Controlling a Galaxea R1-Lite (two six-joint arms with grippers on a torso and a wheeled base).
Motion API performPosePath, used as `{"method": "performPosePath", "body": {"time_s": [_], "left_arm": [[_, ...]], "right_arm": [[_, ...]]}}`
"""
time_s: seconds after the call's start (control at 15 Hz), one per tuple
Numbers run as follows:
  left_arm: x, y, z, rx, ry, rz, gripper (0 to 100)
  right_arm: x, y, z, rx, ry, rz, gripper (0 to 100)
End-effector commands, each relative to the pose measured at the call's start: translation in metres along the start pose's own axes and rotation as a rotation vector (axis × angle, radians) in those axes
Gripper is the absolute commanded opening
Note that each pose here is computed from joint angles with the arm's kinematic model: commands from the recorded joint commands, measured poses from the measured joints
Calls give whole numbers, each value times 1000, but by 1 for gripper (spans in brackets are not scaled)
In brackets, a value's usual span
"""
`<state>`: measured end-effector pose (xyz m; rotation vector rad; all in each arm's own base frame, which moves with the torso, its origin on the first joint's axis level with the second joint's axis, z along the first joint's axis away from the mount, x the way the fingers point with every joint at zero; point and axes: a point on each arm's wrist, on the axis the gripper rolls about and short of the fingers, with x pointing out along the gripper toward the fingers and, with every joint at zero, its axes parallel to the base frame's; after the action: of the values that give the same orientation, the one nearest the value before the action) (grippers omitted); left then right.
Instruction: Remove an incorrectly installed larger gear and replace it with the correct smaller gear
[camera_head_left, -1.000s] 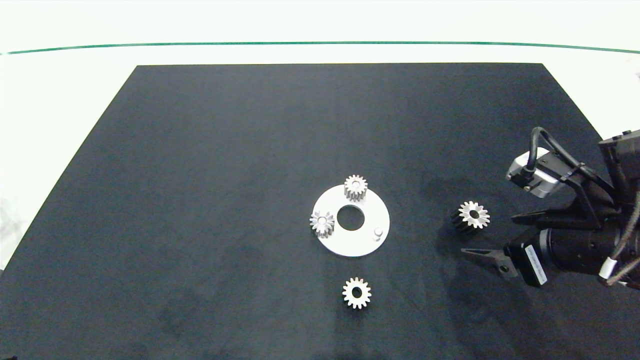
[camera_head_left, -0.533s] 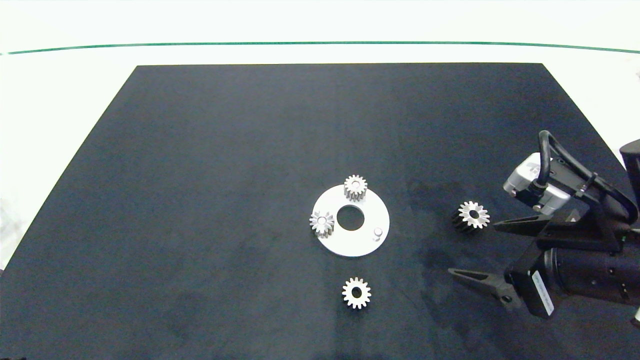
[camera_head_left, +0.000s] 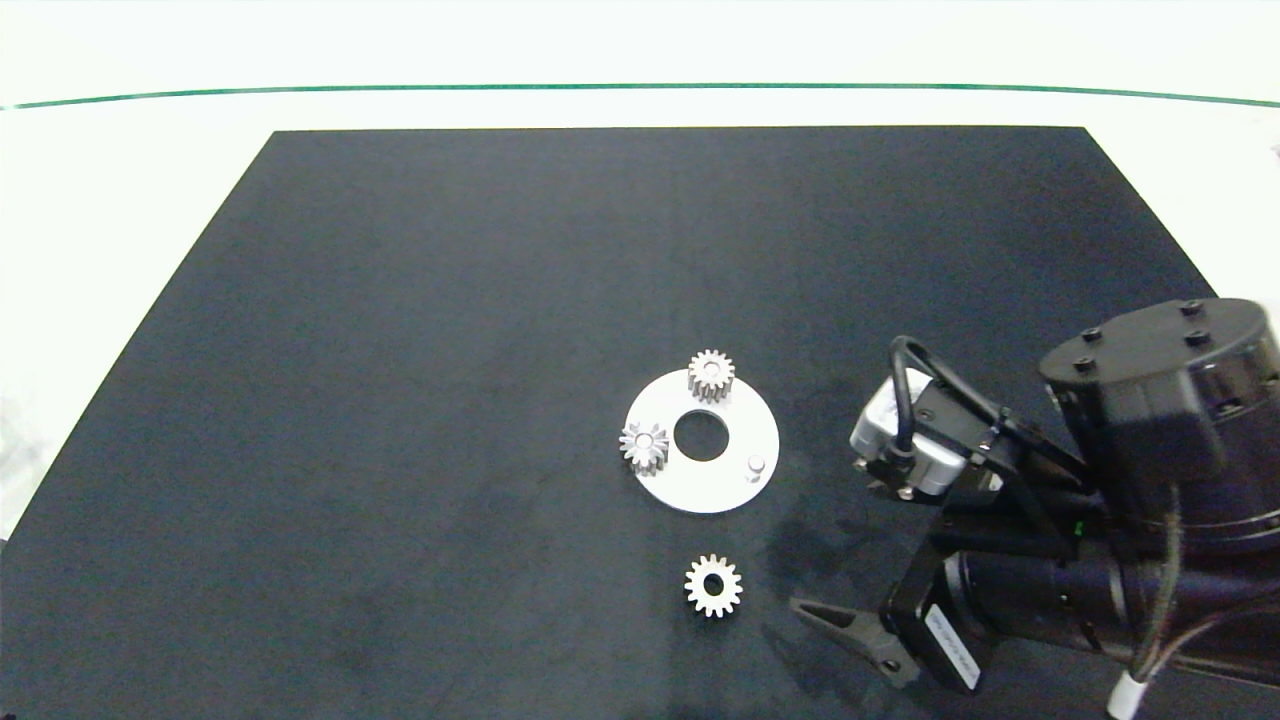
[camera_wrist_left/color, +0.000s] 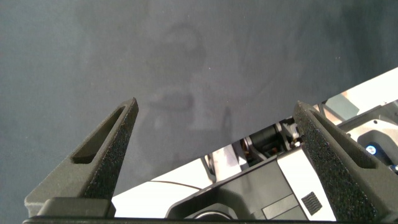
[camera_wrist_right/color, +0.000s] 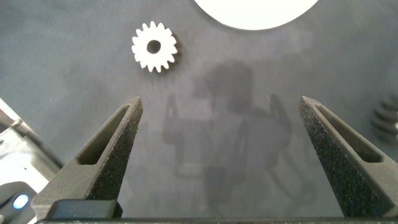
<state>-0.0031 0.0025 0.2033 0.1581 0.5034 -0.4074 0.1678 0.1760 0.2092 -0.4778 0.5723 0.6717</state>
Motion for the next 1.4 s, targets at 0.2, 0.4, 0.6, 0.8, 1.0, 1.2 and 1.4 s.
{"method": "performPosePath", "body": {"time_s": [0.2,0.4,0.6,0.8,1.0,1.2,1.4], "left_arm": [[-5,0,-3,-2,-24,9,100],[-6,0,-3,-5,-30,12,100],[-6,0,-3,-5,-27,12,100],[-6,0,-3,-5,-27,12,100],[-6,0,-4,-5,-29,10,100],[-7,0,-5,-4,-35,9,100],[-8,0,-6,-4,-38,9,100]], "right_arm": [[39,23,9,-100,63,16,100],[52,36,15,-152,76,18,100],[61,45,15,-170,94,22,100],[69,46,13,-174,112,-2,100],[78,50,13,-178,112,-8,100],[85,56,14,-181,96,-3,100],[89,58,14,-183,95,-2,97]]}}
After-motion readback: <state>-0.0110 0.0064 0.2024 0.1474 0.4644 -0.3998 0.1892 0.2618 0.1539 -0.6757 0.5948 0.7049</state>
